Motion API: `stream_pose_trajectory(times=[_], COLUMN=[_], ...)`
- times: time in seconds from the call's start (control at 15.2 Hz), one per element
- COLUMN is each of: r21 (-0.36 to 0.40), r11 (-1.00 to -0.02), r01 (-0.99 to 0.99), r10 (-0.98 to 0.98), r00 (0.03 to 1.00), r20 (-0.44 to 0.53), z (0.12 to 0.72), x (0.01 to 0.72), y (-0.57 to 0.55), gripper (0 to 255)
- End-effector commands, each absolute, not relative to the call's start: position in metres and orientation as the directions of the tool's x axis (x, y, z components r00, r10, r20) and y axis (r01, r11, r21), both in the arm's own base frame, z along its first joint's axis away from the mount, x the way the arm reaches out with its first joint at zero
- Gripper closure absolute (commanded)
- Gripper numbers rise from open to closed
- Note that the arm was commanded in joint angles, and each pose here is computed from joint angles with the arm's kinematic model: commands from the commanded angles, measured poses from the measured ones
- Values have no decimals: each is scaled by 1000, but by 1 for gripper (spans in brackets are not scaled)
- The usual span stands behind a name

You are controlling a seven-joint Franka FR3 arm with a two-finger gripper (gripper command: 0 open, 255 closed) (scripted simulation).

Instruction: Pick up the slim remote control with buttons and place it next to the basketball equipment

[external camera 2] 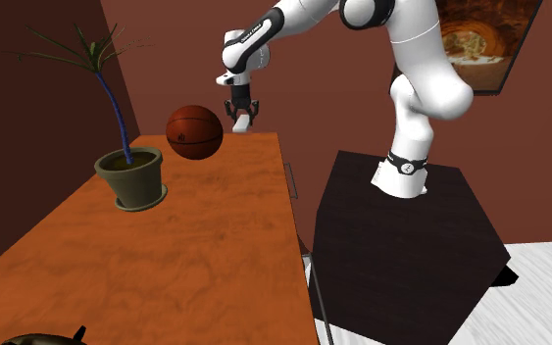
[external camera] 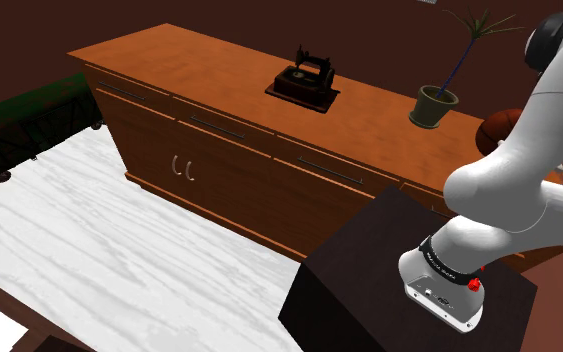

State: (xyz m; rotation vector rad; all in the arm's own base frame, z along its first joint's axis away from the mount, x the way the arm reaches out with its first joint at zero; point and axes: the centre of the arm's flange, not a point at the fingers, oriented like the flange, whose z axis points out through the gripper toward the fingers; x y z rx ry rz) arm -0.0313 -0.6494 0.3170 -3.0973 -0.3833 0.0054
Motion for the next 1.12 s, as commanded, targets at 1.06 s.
stream_pose_trajectory(times=[1.06], r21=[-20], r11=[-970], r01=[244], r10=[244], r00=[970], r20=[-1], z=[222], x=[-31], y=[-649], gripper=[255])
